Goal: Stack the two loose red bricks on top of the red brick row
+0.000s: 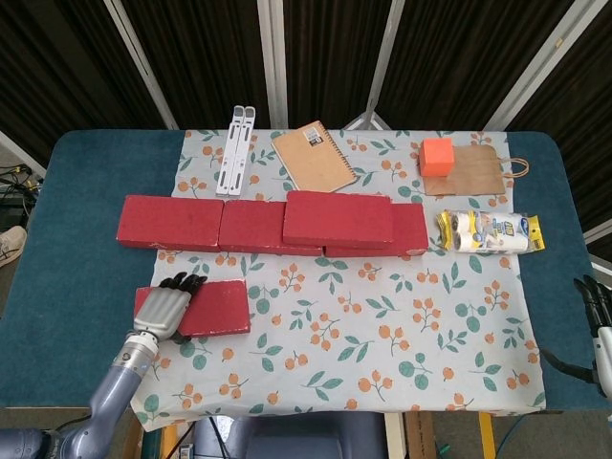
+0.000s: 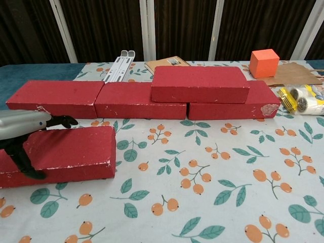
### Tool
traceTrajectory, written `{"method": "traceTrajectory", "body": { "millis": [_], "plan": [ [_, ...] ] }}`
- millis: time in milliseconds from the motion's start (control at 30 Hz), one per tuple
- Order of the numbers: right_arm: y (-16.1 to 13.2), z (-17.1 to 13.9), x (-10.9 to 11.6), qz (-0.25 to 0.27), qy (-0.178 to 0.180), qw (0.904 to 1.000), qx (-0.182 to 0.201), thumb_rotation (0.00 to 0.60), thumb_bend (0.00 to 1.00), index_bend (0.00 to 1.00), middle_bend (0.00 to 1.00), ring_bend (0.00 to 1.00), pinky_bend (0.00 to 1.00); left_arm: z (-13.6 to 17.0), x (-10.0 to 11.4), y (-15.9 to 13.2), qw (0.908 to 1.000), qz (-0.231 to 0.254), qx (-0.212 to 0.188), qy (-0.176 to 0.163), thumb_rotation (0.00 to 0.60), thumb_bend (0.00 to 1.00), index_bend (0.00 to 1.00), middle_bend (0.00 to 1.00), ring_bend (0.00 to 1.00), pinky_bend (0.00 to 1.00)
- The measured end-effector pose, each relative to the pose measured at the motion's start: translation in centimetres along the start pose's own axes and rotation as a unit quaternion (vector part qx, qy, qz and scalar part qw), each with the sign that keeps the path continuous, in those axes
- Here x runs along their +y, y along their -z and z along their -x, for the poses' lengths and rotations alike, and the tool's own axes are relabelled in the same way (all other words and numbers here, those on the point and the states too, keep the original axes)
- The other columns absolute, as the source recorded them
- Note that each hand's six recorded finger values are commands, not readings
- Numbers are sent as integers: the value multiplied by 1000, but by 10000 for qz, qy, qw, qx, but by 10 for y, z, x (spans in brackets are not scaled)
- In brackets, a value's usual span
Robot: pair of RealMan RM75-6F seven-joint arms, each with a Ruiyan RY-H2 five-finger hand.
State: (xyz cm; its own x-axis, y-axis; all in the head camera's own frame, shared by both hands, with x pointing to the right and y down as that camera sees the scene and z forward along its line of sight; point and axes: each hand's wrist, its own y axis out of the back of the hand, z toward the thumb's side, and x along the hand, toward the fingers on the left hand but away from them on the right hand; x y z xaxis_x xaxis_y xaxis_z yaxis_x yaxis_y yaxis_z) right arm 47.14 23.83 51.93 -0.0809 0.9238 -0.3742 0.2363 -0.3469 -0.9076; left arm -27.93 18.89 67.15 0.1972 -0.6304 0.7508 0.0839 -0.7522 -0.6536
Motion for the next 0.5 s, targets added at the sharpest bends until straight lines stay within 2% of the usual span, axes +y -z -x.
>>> {"method": "traceTrajectory", "body": {
  "millis": [133, 333, 500],
  "plan": [
    [0, 0, -1, 19, -39, 10000, 14, 600, 3, 0, 42, 0, 0, -1, 3, 1, 9997, -185, 97, -133, 600, 0, 97, 226, 211, 290],
    [-1, 0, -1, 23, -20, 10000, 6, 600, 3, 0, 42, 0, 0, -4, 2, 4, 9991, -327, 269, -14, 600, 0, 159, 303, 255, 301],
    [0, 1, -2, 15, -50, 10000, -13, 600, 3, 0, 42, 0, 0, -7, 17, 1, 9993, -212, 273, -136, 600, 0, 208, 357, 279, 310]
  ]
}}
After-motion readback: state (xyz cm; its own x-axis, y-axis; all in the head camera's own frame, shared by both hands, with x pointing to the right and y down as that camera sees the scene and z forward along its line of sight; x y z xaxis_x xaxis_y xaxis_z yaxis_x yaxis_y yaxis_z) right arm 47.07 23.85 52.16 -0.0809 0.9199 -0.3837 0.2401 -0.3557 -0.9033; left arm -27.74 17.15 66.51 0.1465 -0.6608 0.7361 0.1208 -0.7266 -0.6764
